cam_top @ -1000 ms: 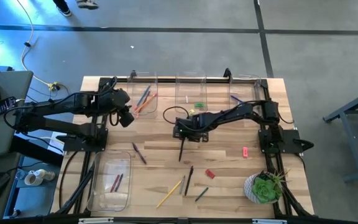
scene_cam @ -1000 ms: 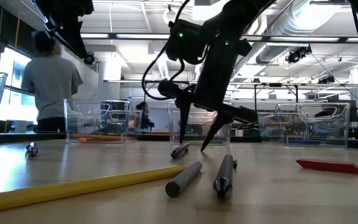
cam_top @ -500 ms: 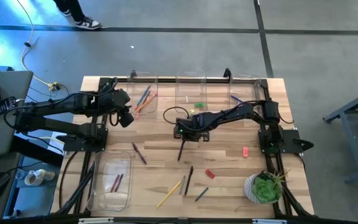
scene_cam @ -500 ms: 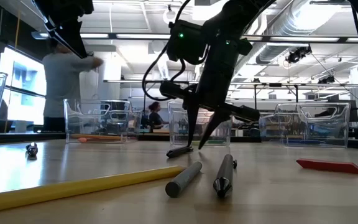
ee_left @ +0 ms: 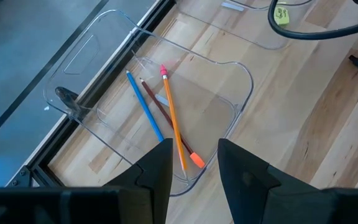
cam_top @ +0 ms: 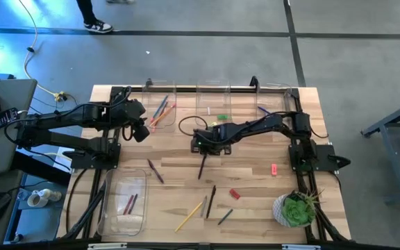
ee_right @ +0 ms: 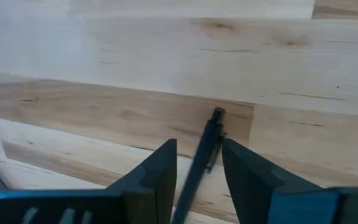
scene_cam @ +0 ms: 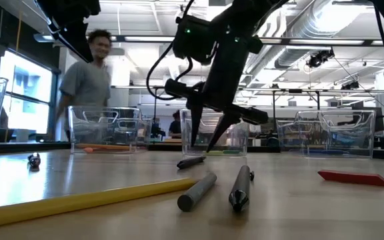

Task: Sort crayons/erasers/pens/pencils in bins
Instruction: Put the top black pen into the top right transparent bin

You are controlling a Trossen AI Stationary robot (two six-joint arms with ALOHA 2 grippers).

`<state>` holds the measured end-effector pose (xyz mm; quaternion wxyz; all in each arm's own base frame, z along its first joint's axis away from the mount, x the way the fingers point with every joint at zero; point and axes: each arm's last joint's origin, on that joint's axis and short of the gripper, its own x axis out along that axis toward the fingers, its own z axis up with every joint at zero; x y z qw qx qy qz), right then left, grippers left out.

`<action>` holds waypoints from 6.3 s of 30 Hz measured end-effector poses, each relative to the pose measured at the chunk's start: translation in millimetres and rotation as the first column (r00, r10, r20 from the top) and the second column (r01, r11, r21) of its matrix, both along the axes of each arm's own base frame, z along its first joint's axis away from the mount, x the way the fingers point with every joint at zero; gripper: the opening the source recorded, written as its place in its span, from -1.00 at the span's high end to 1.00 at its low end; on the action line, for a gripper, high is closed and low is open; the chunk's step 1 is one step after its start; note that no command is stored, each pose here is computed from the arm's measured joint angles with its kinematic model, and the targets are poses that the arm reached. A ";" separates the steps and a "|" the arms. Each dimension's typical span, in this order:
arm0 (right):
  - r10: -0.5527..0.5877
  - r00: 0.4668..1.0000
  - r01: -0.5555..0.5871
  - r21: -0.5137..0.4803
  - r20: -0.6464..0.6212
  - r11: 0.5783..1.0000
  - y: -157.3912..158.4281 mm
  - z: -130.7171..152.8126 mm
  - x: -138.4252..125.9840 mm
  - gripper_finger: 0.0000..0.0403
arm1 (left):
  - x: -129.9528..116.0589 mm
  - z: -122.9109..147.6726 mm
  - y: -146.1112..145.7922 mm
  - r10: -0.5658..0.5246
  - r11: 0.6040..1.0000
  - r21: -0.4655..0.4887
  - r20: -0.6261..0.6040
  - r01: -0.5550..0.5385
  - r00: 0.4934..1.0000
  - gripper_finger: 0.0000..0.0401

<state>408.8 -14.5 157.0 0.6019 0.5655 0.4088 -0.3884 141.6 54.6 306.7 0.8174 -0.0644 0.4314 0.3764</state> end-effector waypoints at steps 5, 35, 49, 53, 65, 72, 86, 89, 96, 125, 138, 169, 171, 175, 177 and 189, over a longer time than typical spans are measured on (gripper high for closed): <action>-0.029 1.000 0.029 0.012 0.002 0.999 0.0 -2.0 1.2 0.38 | 0.0 0.0 0.0 0.000 1.000 0.000 0.000 0.000 1.000 0.43; 0.022 0.996 -0.016 0.064 -0.092 0.998 0.2 -18.1 -2.0 0.87 | 0.0 0.0 0.0 -0.022 1.000 0.009 -0.016 0.022 1.000 0.43; 0.147 0.945 -0.119 0.110 -0.293 0.987 2.6 -21.6 -23.0 0.82 | 0.0 -0.1 0.0 -0.026 1.000 0.010 -0.020 0.026 0.999 0.43; 0.179 0.922 -0.146 0.121 -0.342 0.982 2.9 -22.0 -28.5 0.82 | 0.0 0.0 0.0 -0.026 1.000 0.010 -0.019 0.026 0.999 0.43; 0.268 0.890 -0.242 0.118 -0.368 0.963 2.9 -22.8 -32.2 0.75 | 0.1 -0.1 -0.1 -0.026 1.000 0.011 -0.019 0.026 0.999 0.43; 0.254 0.892 -0.238 0.087 -0.373 0.967 2.3 -23.6 -32.1 0.45 | 0.0 0.0 0.0 -0.026 1.000 0.010 -0.019 0.026 0.999 0.43; 0.318 0.872 -0.310 0.085 -0.372 0.947 2.3 -23.4 -32.3 0.92 | 0.0 0.0 -0.1 -0.026 1.000 0.010 -0.019 0.026 0.999 0.43; 0.348 0.863 -0.340 0.087 -0.367 0.936 2.3 -23.0 -32.1 0.87 | 0.0 0.0 -0.1 -0.026 1.000 0.010 -0.019 0.026 0.999 0.43; 0.376 0.854 -0.395 0.020 -0.360 0.918 9.3 -7.4 -36.1 0.90 | 0.1 -0.1 -0.1 -0.026 1.000 0.010 -0.019 0.026 0.999 0.43; 0.143 0.947 -0.274 -0.494 -0.287 0.825 -48.5 138.9 -110.6 0.91 | 0.5 -0.5 -0.7 0.030 0.999 -0.046 0.039 -0.028 0.999 0.43; 0.102 0.902 -0.364 -0.614 -0.419 0.700 -120.6 188.9 -183.4 0.91 | 0.9 -0.8 -1.2 0.329 0.932 -0.232 0.212 -0.280 0.920 0.43; 0.275 0.845 -0.483 -0.433 -0.459 0.761 -191.0 123.2 -241.6 0.91 | 37.3 -31.2 10.0 0.581 0.790 -0.324 0.120 -0.521 0.805 0.43; 0.274 0.849 -0.481 -0.447 -0.452 0.754 -192.1 117.5 -240.6 0.91 | 40.7 -34.7 10.8 0.583 0.786 -0.323 0.101 -0.528 0.806 0.43; 0.291 0.857 -0.481 -0.459 -0.426 0.747 -192.5 106.2 -239.3 0.91 | 47.3 -42.0 11.6 0.600 0.761 -0.351 0.063 -0.545 0.798 0.43; 0.298 0.854 -0.486 -0.452 -0.426 0.748 -191.5 98.4 -239.9 0.91 | 50.6 -45.3 10.7 0.604 0.752 -0.363 0.046 -0.550 0.795 0.43; 0.365 0.839 -0.515 -0.371 -0.404 0.773 -180.1 55.8 -247.3 0.91 | 66.6 -56.4 -8.1 0.664 0.690 -0.420 0.044 -0.590 0.746 0.43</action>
